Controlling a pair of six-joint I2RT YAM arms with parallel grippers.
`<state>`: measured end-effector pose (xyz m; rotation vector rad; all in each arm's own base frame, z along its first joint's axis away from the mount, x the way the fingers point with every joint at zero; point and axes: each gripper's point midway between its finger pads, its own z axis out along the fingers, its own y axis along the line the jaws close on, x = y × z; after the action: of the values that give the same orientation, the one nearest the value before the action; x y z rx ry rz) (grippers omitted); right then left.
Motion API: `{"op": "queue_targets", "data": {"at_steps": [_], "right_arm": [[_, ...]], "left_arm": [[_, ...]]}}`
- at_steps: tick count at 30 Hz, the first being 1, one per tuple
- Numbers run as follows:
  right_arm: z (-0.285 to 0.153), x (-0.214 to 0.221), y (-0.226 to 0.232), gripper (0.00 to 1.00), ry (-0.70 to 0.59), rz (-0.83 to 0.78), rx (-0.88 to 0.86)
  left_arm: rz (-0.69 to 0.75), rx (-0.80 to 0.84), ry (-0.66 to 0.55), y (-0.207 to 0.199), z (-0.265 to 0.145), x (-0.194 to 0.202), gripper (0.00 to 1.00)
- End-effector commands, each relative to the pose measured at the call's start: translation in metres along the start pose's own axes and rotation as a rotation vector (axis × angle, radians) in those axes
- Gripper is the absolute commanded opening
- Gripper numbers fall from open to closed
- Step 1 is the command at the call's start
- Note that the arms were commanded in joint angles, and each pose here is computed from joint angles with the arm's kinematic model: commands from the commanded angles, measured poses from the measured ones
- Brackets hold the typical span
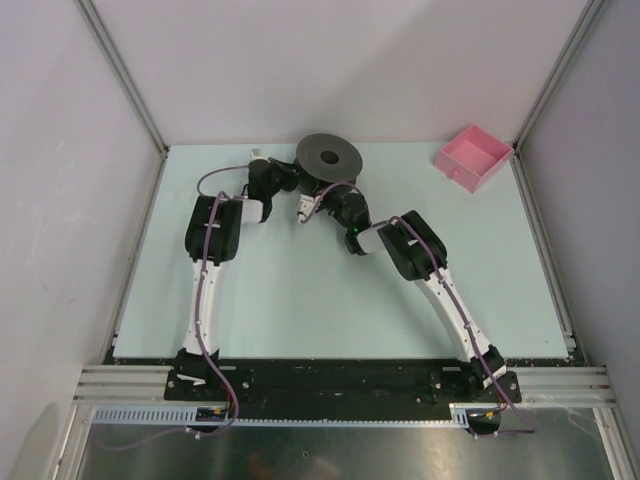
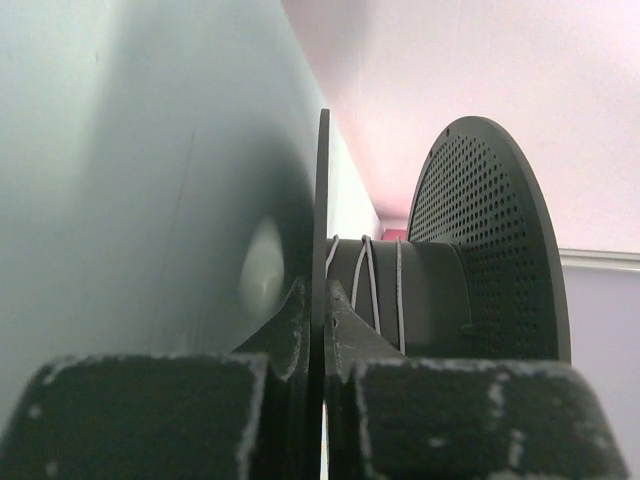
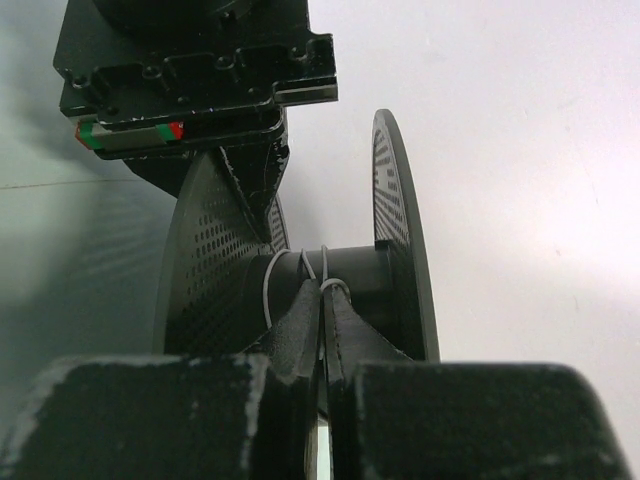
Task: Wrap the cables
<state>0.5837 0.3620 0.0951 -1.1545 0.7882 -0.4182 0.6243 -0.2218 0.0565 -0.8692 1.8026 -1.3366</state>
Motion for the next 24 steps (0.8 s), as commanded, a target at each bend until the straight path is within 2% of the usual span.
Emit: {"op": "queue_targets", "data": {"at_steps": [1,6,13,17,24], "right_arm": [[0.005,0.048,-0.001,0.0,0.095,-0.049,0.023],[0.008,0.064,0.006,0.0,0.102,-0.073,0.002],[0.016,0.078,0.015,0.0,0.11,-0.099,-0.007],[0.016,0.081,0.019,0.0,0.115,-0.11,-0.014],[0.014,0.085,0.027,0.0,0.121,-0.126,-0.03]], "left_arm": [[-0.04,0.027,0.058,-0.002,0.011,0.015,0.0],[-0.047,0.028,0.041,0.005,0.02,0.01,0.02],[-0.075,0.0,0.04,0.014,0.019,0.01,0.26],[-0.101,-0.023,0.049,0.014,0.004,0.01,0.37],[-0.103,-0.07,0.03,0.01,-0.04,0.003,0.45]]}}
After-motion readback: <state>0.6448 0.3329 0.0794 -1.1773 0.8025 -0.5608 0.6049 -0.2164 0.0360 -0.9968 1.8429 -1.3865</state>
